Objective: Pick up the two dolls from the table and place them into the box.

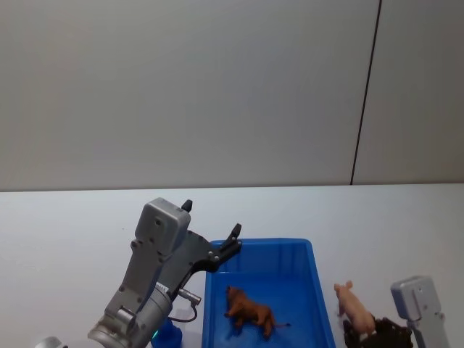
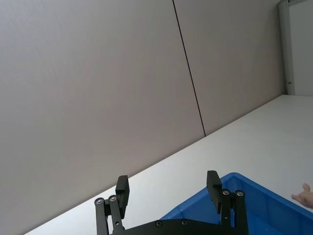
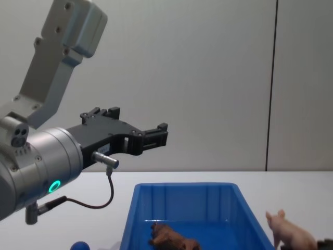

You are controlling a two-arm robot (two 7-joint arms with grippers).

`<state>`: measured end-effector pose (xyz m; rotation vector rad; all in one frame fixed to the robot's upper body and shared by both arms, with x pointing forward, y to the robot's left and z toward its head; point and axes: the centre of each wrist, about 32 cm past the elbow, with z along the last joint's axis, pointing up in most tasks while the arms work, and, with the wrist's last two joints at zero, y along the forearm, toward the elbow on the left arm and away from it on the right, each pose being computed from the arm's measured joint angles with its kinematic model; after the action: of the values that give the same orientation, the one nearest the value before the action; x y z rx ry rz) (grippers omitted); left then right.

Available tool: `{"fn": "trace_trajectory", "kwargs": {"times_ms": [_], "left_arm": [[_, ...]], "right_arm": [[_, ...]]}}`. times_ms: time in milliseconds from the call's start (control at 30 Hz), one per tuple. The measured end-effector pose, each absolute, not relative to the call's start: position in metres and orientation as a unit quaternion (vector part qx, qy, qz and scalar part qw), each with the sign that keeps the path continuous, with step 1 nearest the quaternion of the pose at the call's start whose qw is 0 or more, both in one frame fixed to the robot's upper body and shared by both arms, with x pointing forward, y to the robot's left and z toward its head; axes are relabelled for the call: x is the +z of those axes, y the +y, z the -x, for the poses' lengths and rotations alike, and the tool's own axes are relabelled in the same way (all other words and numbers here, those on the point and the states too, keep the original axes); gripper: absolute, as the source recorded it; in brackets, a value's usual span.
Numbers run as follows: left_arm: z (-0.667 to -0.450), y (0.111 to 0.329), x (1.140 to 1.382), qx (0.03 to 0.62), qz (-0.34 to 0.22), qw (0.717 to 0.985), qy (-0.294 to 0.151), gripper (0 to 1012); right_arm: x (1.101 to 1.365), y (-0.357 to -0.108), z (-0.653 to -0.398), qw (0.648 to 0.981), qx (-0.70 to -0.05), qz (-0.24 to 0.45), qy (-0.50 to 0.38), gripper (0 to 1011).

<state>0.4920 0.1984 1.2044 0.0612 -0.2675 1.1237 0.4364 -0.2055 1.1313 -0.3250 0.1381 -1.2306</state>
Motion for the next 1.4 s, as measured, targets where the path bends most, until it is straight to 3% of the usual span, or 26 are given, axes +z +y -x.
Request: {"fn": "trace_trajectory", "kwargs": {"times_ms": [433,900,1233,1400], "left_arm": [[-0.492,0.198,1.204,0.531,-0.029,0.837,-0.126,1001],[-0.492,0.198,1.204,0.531,-0.029,0.837,-0.126,1001],[-0.492,0.198,1.204,0.531,-0.029,0.837,-0.126,1001],[-0.492,0.198,1.204,0.531,-0.029,0.837,-0.126,1001]], "right_arm": [[1.158,-0.200,-0.438,0.823,-0.559,0.099,0.014,369],[1.175,-0.181,-0.458,0.856,-0.513,0.064,0.000,394],[1.172,-0.171,-0.473,0.865,-0.498,0.065,0.009,734],[1.171,-0.170,-0.476,0.862,-0.502,0.063,0.008,855]]}}
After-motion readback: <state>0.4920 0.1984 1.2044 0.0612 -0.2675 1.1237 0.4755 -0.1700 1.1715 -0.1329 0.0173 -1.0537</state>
